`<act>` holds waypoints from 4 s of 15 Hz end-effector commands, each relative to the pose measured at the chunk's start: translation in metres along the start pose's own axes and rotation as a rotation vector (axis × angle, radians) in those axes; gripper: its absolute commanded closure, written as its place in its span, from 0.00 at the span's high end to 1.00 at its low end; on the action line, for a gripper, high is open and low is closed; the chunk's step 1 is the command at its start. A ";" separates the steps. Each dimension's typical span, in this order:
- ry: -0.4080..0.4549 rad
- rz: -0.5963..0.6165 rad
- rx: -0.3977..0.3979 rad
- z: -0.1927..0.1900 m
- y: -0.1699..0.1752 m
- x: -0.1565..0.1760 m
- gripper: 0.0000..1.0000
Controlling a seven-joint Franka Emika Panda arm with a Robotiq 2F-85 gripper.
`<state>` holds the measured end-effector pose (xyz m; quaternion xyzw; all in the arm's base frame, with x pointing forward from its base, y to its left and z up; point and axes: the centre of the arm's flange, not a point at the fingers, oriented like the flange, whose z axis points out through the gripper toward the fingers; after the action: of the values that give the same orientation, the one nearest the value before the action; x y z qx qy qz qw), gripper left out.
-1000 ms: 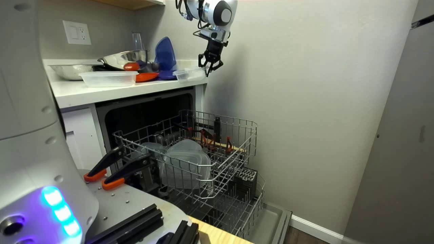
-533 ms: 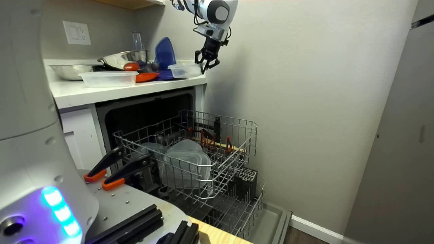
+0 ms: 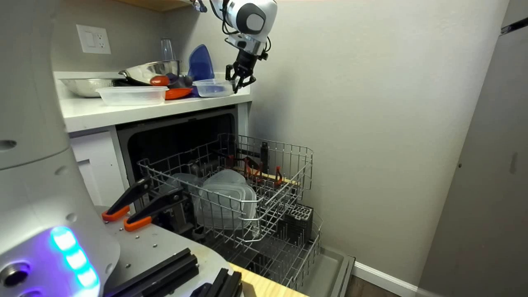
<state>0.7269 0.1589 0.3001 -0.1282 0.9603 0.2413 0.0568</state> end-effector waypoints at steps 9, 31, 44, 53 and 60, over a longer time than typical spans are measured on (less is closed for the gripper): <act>0.027 -0.034 -0.028 0.018 0.050 0.009 0.01; 0.086 -0.105 -0.013 0.043 0.093 0.022 0.01; 0.068 -0.128 0.052 0.059 0.103 0.021 0.01; 0.072 -0.115 0.048 0.066 0.106 0.021 0.39; 0.053 -0.092 0.030 0.067 0.104 0.021 0.81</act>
<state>0.6844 0.2731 0.2780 -0.1943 0.9564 0.2157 0.0314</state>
